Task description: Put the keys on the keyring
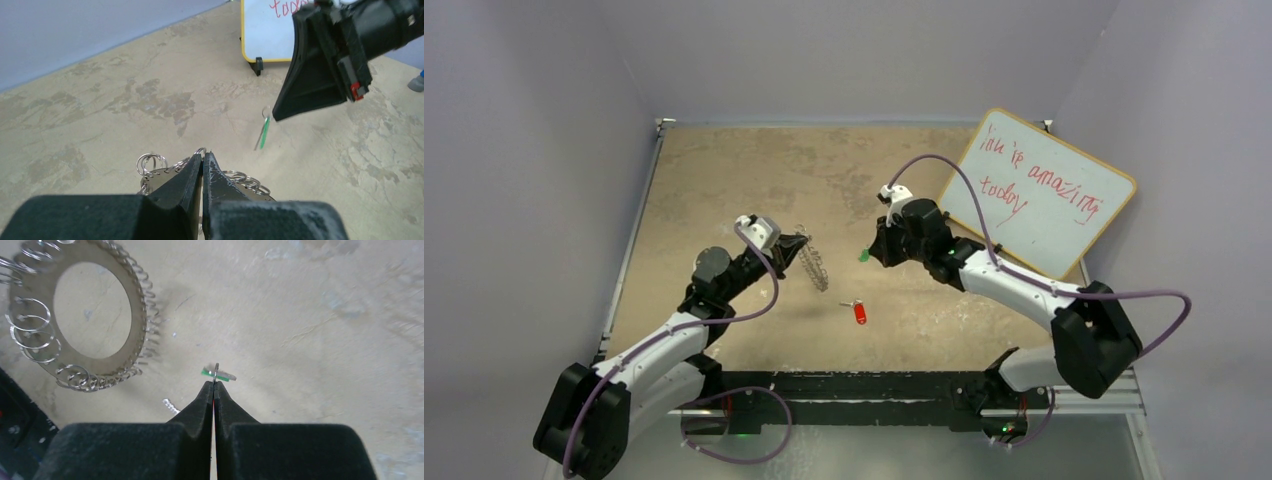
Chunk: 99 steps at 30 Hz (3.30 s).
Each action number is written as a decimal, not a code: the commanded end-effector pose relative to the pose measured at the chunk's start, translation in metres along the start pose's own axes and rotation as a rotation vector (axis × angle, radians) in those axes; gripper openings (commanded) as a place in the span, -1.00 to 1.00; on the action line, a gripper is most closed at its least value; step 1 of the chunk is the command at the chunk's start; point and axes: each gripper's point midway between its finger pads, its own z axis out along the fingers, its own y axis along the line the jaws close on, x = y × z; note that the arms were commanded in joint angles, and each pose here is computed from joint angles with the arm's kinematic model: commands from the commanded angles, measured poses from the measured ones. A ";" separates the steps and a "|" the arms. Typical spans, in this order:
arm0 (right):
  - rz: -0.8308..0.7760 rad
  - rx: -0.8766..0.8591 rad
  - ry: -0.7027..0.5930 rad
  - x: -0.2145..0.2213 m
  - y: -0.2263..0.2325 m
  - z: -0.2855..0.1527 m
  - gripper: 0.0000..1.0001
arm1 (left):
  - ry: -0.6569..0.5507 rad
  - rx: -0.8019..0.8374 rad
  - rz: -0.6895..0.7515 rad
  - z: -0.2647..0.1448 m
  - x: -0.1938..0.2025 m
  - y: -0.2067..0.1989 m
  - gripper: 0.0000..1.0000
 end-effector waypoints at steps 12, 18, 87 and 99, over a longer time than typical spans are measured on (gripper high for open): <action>-0.218 -0.020 -0.140 -0.036 0.006 -0.031 -1.00 | 0.027 0.156 0.024 0.036 0.020 -0.028 -1.00; -0.256 -0.091 -0.130 -0.027 0.016 -0.033 -1.00 | -0.023 0.251 0.002 0.042 0.033 -0.044 -1.00; -0.519 -0.636 -0.032 -0.010 0.092 -0.030 -1.00 | -0.103 0.373 0.117 0.013 0.033 -0.083 -1.00; -0.466 -0.574 0.023 -0.001 0.079 -0.018 -1.00 | -0.098 0.371 0.120 0.013 0.033 -0.083 -1.00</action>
